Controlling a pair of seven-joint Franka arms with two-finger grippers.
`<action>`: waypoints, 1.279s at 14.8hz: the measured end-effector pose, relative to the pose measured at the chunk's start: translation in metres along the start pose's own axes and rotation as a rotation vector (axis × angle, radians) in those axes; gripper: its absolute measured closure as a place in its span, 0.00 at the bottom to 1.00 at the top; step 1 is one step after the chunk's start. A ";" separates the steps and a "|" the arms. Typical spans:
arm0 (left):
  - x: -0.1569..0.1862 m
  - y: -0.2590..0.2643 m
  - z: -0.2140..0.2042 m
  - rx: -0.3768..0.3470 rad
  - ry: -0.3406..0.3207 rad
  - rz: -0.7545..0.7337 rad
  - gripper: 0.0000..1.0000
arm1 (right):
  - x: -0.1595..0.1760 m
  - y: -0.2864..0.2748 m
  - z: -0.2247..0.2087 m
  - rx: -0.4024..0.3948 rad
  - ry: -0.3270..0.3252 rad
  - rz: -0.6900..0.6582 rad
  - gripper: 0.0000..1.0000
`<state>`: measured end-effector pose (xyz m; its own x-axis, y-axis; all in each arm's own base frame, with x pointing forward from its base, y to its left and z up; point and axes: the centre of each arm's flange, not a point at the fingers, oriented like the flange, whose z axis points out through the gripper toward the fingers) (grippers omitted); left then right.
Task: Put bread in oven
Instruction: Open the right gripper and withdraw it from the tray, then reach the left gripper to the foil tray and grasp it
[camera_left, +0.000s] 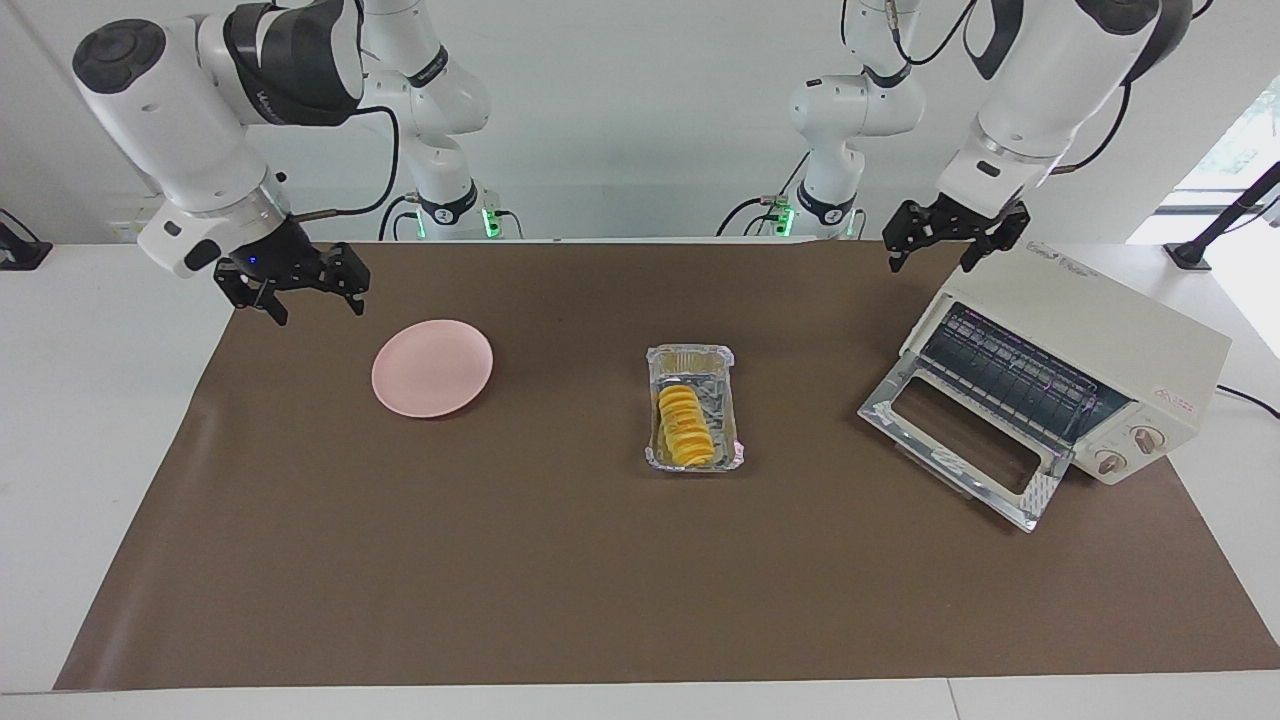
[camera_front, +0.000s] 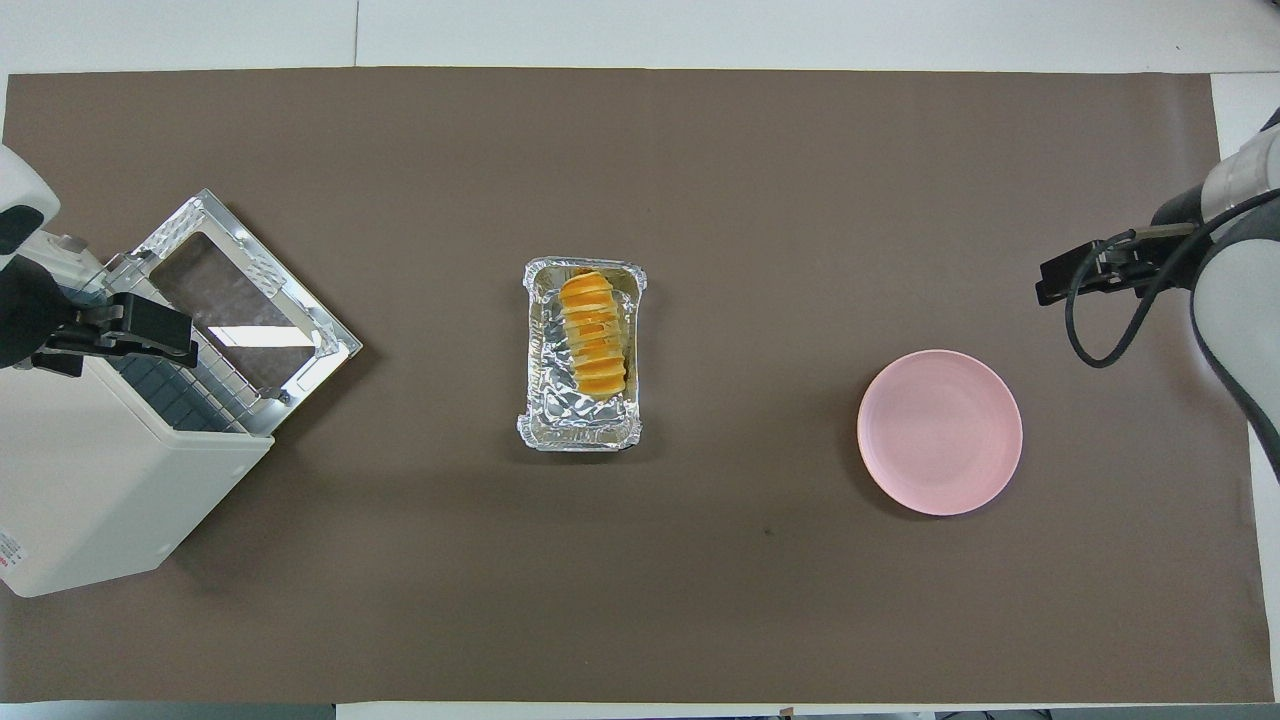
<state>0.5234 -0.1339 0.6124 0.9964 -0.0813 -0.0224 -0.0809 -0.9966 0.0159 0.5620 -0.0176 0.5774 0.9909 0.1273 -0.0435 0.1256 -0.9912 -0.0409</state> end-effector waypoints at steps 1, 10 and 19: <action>0.000 0.015 0.000 -0.006 0.015 0.005 0.00 | -0.003 0.001 -0.007 -0.001 -0.002 -0.004 0.00; 0.063 0.238 0.111 -0.065 0.005 -0.064 0.00 | -0.035 0.003 -0.052 -0.045 -0.016 -0.007 0.00; 0.044 0.308 0.273 0.003 -0.037 -0.012 0.01 | -0.033 -0.001 -0.048 -0.055 -0.011 -0.017 0.00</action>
<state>0.5364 -0.4479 0.3431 0.9958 -0.0694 -0.0596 -0.0688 -0.9976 0.0126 0.5313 -0.0229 0.6266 0.9881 0.1441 -0.0545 0.1450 -0.9893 0.0131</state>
